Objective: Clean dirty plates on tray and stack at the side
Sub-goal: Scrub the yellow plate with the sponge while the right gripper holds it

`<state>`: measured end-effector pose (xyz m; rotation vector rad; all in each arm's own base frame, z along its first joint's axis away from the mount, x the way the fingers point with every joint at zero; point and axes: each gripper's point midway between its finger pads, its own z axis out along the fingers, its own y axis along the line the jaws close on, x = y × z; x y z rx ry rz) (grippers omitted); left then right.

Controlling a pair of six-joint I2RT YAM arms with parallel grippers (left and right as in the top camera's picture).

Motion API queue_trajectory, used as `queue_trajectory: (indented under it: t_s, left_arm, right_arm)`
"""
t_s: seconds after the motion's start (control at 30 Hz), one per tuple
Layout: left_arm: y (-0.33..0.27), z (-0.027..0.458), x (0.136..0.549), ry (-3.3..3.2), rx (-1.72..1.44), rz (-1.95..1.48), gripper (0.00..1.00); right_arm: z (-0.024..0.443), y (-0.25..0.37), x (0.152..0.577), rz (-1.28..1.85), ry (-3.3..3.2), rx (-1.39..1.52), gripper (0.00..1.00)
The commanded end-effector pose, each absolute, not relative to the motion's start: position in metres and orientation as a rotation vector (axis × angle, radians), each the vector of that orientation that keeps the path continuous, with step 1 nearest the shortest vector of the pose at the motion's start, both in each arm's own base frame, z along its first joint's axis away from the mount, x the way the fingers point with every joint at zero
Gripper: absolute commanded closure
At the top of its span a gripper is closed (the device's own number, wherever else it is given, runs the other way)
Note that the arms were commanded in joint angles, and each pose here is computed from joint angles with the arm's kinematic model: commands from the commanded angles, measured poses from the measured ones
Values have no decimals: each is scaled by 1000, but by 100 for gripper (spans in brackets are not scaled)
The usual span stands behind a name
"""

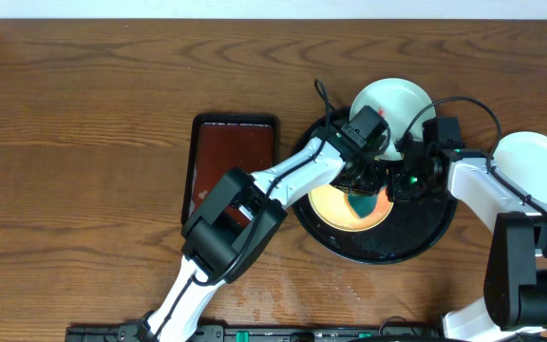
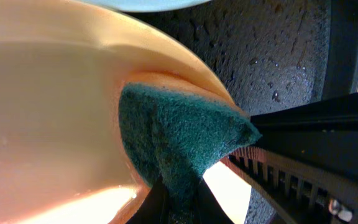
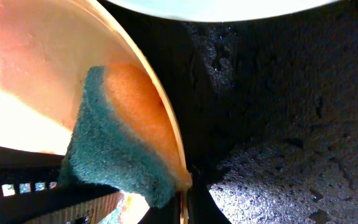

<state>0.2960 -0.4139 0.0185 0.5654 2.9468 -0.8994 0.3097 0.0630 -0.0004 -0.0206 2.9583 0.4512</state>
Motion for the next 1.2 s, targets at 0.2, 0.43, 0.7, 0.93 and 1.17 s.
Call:
queue_trajectory:
  t_s: [0.2,0.43,0.7,0.93,1.17]
  left_arm:
    - [-319,-22,295,3157,393,-252,93]
    - [-259,-14,330,3011,459,194,93]
    - [-225,7,361,2823,681,534,93]
    - [-234,15,362,2806,694,516,93]
    - [-243,17,347,2806,767,537,92]
  right_arm:
    - [-21,63,292,413,3039,-37,99]
    - [-21,63,293,413,3035,-38,99]
    - [-21,63,295,413,3029,-39,99]
    - [-21,63,295,412,3029,-39,99]
    - [-21,63,296,412,3024,-40,99]
